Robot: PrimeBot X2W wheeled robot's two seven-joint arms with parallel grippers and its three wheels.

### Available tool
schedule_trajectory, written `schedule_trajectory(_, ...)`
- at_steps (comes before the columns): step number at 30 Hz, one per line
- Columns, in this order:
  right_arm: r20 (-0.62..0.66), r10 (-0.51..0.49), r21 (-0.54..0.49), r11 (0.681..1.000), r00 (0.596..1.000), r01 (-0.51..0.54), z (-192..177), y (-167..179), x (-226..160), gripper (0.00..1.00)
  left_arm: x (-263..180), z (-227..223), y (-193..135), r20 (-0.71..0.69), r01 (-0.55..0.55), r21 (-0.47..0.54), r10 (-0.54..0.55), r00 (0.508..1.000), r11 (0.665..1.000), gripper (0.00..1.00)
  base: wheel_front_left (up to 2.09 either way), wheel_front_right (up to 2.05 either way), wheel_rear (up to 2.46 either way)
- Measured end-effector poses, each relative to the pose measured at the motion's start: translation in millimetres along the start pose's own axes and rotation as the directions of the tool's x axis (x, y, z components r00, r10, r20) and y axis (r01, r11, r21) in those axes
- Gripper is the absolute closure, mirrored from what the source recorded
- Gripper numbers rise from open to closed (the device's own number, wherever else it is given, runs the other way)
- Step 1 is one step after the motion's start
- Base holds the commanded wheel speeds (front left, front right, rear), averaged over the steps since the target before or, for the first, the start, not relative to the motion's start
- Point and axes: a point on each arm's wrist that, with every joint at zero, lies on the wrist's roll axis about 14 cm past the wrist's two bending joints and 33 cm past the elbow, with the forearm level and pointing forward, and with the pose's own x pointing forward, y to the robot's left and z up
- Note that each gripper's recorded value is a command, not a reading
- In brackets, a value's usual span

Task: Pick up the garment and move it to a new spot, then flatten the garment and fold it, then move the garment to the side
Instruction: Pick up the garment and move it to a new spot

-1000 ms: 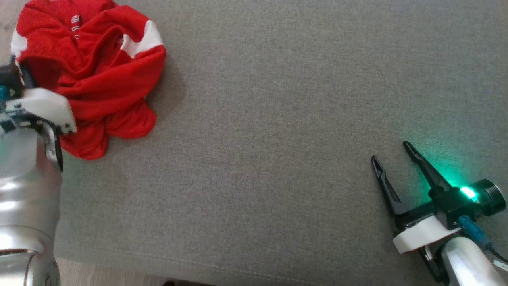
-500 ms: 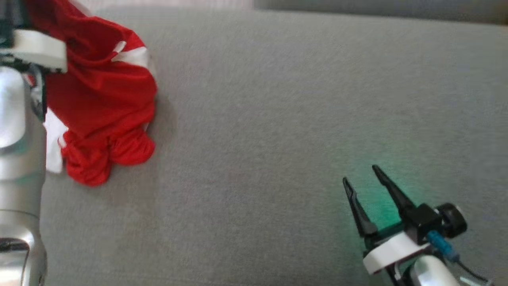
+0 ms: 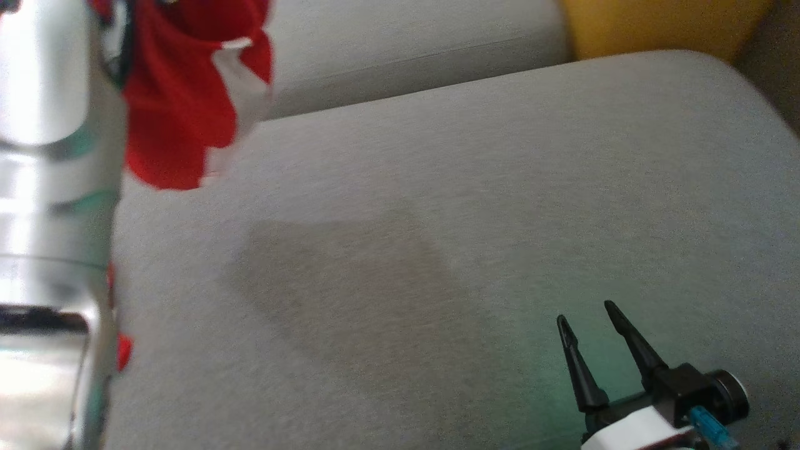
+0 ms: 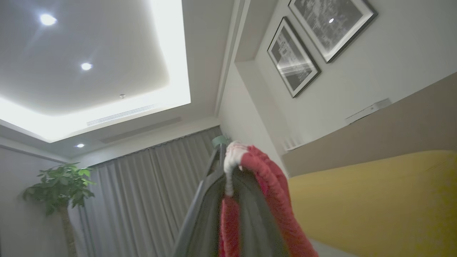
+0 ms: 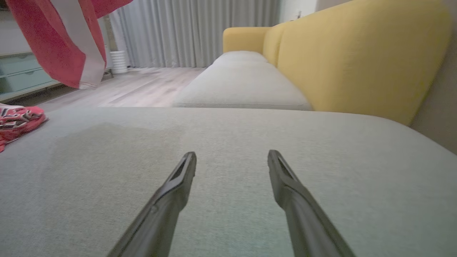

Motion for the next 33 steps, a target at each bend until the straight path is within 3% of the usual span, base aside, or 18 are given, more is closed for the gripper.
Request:
schedule_trajectory(6,0.051,-0.137,0.023,0.99,0.989,0.136,11,-28,-31,0.0,33,50,-98,0.104,0.163,-0.175,-0.147,0.984,0.971,1.0,0.0,0.0,0.0)
schedule_trajectory(11,0.065,-0.21,0.042,0.977,0.976,0.207,13,-40,-48,0.0,31,43,-168,0.065,0.273,-0.279,-0.265,0.962,0.921,1.0,0.0,0.0,0.0)
schedule_trajectory(14,0.05,-0.226,0.048,0.973,0.973,0.224,9,-41,-52,0.0,21,11,-197,-0.013,0.305,-0.312,-0.325,0.946,0.9,1.0,0.0,0.0,0.0)
schedule_trajectory(19,0.019,-0.225,0.052,0.973,0.974,0.224,5,-40,-41,0.0,-31,-101,-228,-0.266,0.281,-0.367,-0.39,0.882,0.887,1.0,0.0,0.0,0.0)
schedule_trajectory(20,0.018,-0.224,0.051,0.974,0.974,0.223,7,-41,-37,0.0,-44,-123,-232,-0.312,0.27,-0.378,-0.396,0.863,0.886,0.77,0.0,0.0,0.0)
schedule_trajectory(21,0.018,-0.222,0.052,0.974,0.975,0.221,8,-42,-32,0.0,-60,-144,-236,-0.357,0.264,-0.389,-0.408,0.84,0.883,0.45,0.0,0.0,0.0)
schedule_trajectory(22,0.015,-0.221,0.049,0.974,0.975,0.22,8,-42,-29,0.0,-77,-163,-240,-0.4,0.252,-0.396,-0.413,0.818,0.883,0.0,0.0,0.0,0.0)
schedule_trajectory(28,-0.027,-0.212,0.052,0.976,0.977,0.213,-3,-42,-21,0.0,-169,-233,-240,-0.591,0.133,-0.43,-0.39,0.706,0.893,0.0,0.0,0.0,0.0)
schedule_trajectory(33,-0.017,-0.18,0.058,0.982,0.983,0.181,-1,-37,-10,0.0,-222,-236,-217,-0.641,0.009,-0.439,-0.32,0.698,0.899,0.0,0.0,0.0,0.0)
